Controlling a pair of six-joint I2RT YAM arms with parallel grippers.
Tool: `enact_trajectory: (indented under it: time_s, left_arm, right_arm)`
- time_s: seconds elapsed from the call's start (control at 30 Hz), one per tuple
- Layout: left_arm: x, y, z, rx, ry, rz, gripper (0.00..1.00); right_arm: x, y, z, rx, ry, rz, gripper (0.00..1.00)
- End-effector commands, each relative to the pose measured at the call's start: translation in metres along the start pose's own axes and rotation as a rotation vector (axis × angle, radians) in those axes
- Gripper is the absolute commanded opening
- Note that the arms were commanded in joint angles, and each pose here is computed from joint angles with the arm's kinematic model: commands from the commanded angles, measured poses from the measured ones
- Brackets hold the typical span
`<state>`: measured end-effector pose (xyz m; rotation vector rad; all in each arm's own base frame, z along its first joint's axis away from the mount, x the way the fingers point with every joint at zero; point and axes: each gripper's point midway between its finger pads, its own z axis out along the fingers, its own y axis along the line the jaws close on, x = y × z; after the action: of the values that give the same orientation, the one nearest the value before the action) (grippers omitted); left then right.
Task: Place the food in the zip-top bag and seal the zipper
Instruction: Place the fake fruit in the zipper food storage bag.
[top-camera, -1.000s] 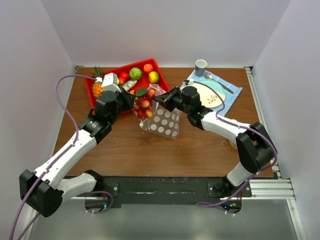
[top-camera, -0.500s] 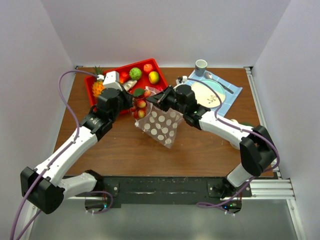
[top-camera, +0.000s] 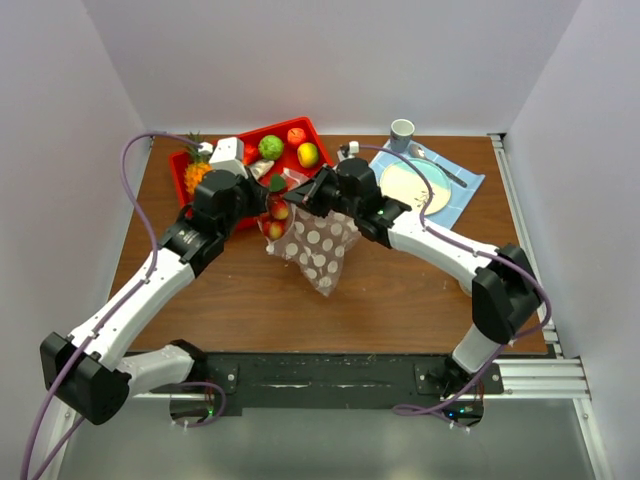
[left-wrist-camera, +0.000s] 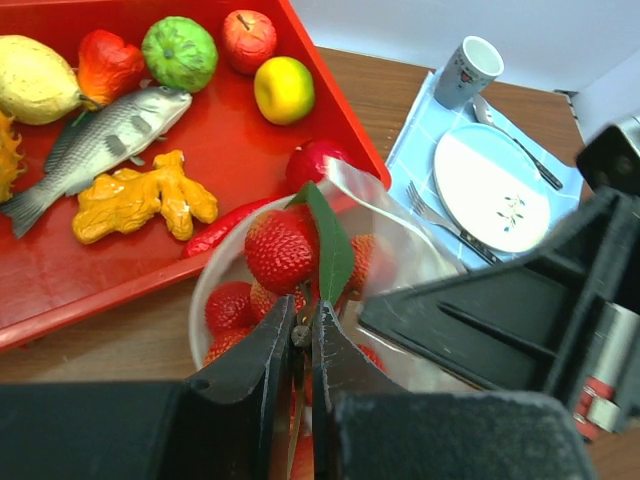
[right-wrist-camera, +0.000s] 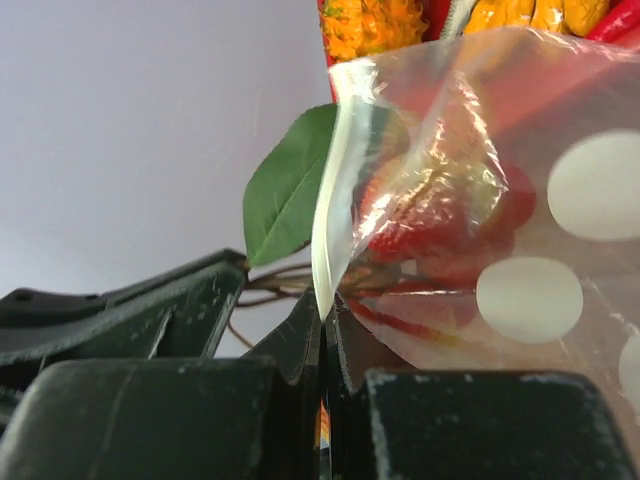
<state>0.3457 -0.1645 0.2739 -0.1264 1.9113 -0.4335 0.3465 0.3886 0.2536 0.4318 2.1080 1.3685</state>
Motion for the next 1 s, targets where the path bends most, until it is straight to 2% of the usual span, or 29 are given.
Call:
enact_trajectory:
  time_s: [0.0,0.3,0.77,0.97]
  left_arm:
    - [-0.022,-0.029,-0.015,0.127,-0.031,-0.005,0.0]
    - [-0.016,-0.033,-0.018,0.158,-0.01,-0.016,0.0]
    - [-0.009,0.0,0.004,-0.021,-0.022,0.02,0.0]
    - [-0.019,-0.002,0.007,-0.038,-0.032,0.014,0.0]
  right_arm:
    - [-0.002,0.021,0.009,-0.021,0.023,-0.061,0.0]
    - [0.003,0.019,0.018,-0.019,0.057,-0.065,0.0]
    - [0.006,0.038,-0.006,-0.074,0.064,-0.065,0.0]
    - [0.015,0.034,-0.007,-0.07,0.085,-0.065,0.0]
